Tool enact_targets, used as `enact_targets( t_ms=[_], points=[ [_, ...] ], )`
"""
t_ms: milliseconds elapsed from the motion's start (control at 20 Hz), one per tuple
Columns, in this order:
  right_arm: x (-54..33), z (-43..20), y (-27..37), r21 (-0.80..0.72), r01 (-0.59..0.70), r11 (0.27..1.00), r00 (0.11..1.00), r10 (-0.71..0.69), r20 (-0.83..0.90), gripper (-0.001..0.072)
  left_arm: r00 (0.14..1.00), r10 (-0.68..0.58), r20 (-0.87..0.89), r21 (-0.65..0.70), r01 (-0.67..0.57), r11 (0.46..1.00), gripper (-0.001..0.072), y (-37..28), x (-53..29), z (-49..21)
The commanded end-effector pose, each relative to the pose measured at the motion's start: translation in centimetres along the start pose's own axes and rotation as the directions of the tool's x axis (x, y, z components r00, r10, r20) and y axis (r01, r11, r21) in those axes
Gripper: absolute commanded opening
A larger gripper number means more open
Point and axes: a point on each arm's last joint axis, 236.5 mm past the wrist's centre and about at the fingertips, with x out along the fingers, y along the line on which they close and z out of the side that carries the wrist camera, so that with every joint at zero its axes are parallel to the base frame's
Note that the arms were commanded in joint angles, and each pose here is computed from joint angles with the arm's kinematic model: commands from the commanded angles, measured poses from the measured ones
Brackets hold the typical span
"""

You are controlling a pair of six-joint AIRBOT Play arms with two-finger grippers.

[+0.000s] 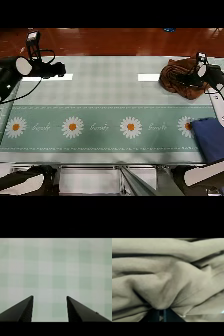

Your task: Fold the shirts.

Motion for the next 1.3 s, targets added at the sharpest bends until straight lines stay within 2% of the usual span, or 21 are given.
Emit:
enact_targets(
  t_ms=[0,150,350,650,750,850,1050,1250],
  points=[
    [-3.6,1.4,2.1,-0.049,-0.081,0.995,0.997,0.080,-0.020,0.0023,0.996,0.045,-0.075,-0.107,-0.053,0.993,0.0509,2.9,-2.8,-1.2],
    [-13.2,8.4,5.0,-0.061,-0.190,0.980,0.955,0.199,0.221,0.0023,0.996,0.056,-0.069,-0.038,-0.058,0.998,0.0509,3.5,-8.3,-1.7],
    [-30.2,14.3,8.6,-0.169,-0.324,0.931,0.756,0.362,0.545,0.0023,1.000,0.031,-0.001,-0.021,-0.031,0.999,0.0509,2.8,-13.8,-5.8],
    [-50.7,12.1,13.8,-0.440,-0.273,0.855,0.485,0.518,0.705,0.0023,0.987,-0.155,0.050,-0.118,0.160,0.980,0.0509,-0.5,-15.5,-14.8],
    [-56.1,9.7,16.3,-0.530,-0.254,0.809,0.400,0.587,0.704,0.0022,0.985,-0.161,0.058,-0.120,0.167,0.979,0.0509,-0.5,-15.6,-15.6],
    [-58.9,6.6,18.7,-0.608,-0.262,0.749,0.372,0.660,0.653,0.0022,0.983,-0.173,0.065,-0.123,0.180,0.976,0.0509,-0.8,-15.8,-15.5],
    [-56.2,-0.6,25.1,-0.731,-0.374,0.571,0.467,0.797,0.383,0.0023,0.968,-0.243,0.066,-0.097,0.248,0.964,0.0509,-2.5,-16.1,-15.5],
    [-47.5,-8.1,33.1,-0.708,-0.564,0.424,0.550,0.833,0.061,0.0022,0.963,-0.263,0.059,-0.089,0.267,0.959,0.0509,-2.9,-16.2,-15.6]
  ],
)
